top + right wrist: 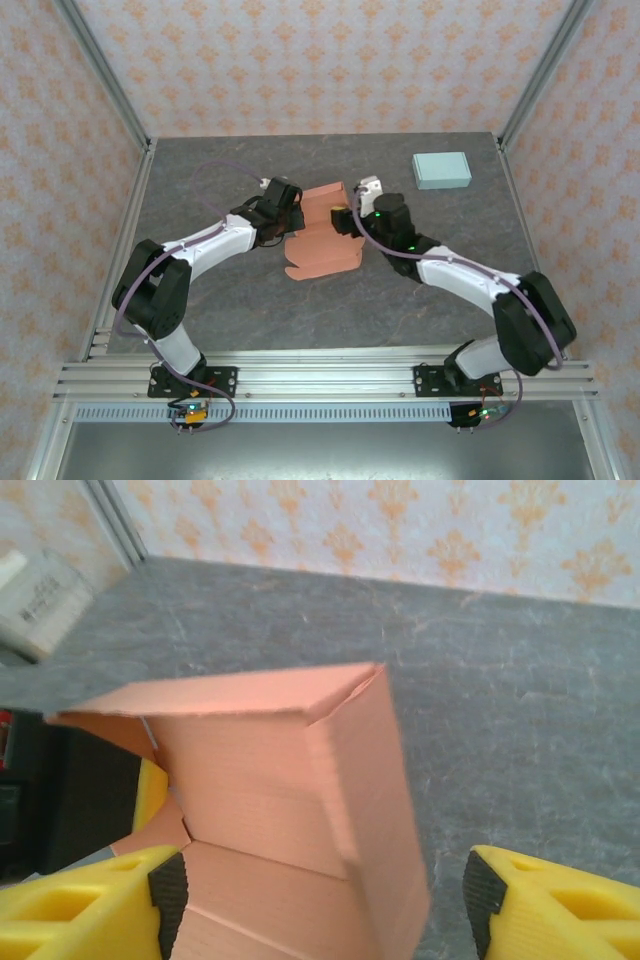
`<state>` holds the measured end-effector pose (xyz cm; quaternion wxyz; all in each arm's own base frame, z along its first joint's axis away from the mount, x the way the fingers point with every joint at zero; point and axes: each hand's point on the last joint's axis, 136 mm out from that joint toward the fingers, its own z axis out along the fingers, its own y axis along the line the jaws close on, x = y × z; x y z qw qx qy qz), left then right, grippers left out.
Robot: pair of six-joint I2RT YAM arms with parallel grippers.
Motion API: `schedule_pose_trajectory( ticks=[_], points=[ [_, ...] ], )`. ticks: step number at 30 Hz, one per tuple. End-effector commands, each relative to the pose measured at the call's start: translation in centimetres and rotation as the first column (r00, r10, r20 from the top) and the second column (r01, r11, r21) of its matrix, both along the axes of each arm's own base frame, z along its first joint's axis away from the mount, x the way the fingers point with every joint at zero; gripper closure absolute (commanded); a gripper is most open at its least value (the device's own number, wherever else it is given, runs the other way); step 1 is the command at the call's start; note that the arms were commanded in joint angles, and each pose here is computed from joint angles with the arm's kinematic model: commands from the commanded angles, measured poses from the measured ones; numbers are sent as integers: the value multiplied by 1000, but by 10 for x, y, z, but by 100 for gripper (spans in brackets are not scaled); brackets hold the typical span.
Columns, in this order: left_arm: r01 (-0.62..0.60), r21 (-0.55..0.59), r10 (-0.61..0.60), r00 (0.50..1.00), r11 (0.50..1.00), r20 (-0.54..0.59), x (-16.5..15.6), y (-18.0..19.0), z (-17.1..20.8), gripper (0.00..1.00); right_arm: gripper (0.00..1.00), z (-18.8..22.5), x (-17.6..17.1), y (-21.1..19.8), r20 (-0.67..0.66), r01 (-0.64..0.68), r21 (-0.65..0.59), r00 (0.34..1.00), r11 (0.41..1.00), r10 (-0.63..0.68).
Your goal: Fold the paper box
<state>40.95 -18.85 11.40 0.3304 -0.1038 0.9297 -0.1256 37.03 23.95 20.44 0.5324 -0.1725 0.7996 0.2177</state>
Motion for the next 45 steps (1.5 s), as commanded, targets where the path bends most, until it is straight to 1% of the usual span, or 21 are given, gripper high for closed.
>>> schedule_pose_trajectory(
  ticks=[1, 4, 5, 6, 7, 8, 10, 11, 12, 14, 20, 24, 30, 34, 38, 39, 41, 43, 45],
  points=[
    [10, -10, -10, 999, 1000, 51, 7, -6, 22, 100, 24, 16, -15, -2, 51, -202, 41, 979, 979, 199],
    [55, -19, -53, 996, 998, 75, 6, -11, 28, 100, 22, 20, -9, -21, 43, -252, 19, 967, 968, 251],
    [96, 5, -96, 991, 995, 89, 6, -13, 30, 100, 20, 18, -10, -23, 29, -298, 0, 954, 955, 297],
    [111, 15, -112, 989, 994, 97, 5, -13, 33, 100, 19, 15, -13, -23, 9, -340, -29, 940, 940, 340],
    [131, 30, -133, 985, 991, 109, 4, -13, 36, 100, 19, 7, -20, -21, -39, -402, -87, 916, 912, 400],
    [149, 48, -154, 980, 988, 124, 4, -13, 39, 100, 19, 2, -34, -17, -91, -488, -114, 873, 865, 480],
    [171, 83, -183, 971, 982, 155, 5, -11, 47, 100, 18, -7, -56, -17, -176, -598, -145, 799, 788, 574],
    [181, 94, -195, 967, 979, 166, 5, -10, 49, 100, 18, -11, -61, -19, -203, -616, -162, 785, 771, 585],
    [194, 107, -211, 960, 975, 182, 5, -10, 53, 100, 18, -15, -61, -22, -219, -615, -183, 786, 767, 578],
    [227, 113, -247, 944, 967, 220, 5, -15, 61, 100, 17, -18, -58, -23, -213, -605, -196, 794, 772, 569],
    [328, 111, -346, 897, 938, 275, 3, -30, 73, 100, 21, -5, -54, -9, -179, -648, -125, 760, 752, 625],
    [367, 110, -383, 872, 924, 304, 0, -36, 78, 100, 22, -3, -45, -8, -177, -637, -141, 770, 758, 614],
    [383, 140, -408, 862, 913, 300, -1, -36, 76, 100, 25, -2, -37, -13, -177, -619, -191, 785, 762, 593],
    [381, 157, -411, 863, 911, 293, -1, -34, 75, 100, 24, -7, -44, -21, -201, -626, -263, 780, 734, 593],
    [391, 155, -420, 858, 907, 296, -1, -36, 77, 100, 24, -9, -47, -22, -199, -625, -263, 780, 735, 593],
    [394, 155, -423, 856, 906, 298, -1, -37, 77, 100, 26, -8, -46, -21, -197, -625, -253, 780, 738, 593],
    [401, 150, -428, 853, 904, 299, -1, -39, 78, 100, 32, -8, -44, -18, -190, -621, -235, 784, 747, 592],
    [406, 144, -431, 852, 902, 299, -1, -40, 78, 100, 36, -4, -30, -16, -156, -564, -225, 826, 795, 542],
    [404, 142, -428, 855, 904, 292, -1, -40, 76, 100, 40, -3, -26, -13, -134, -552, -225, 834, 803, 535]
  ],
)
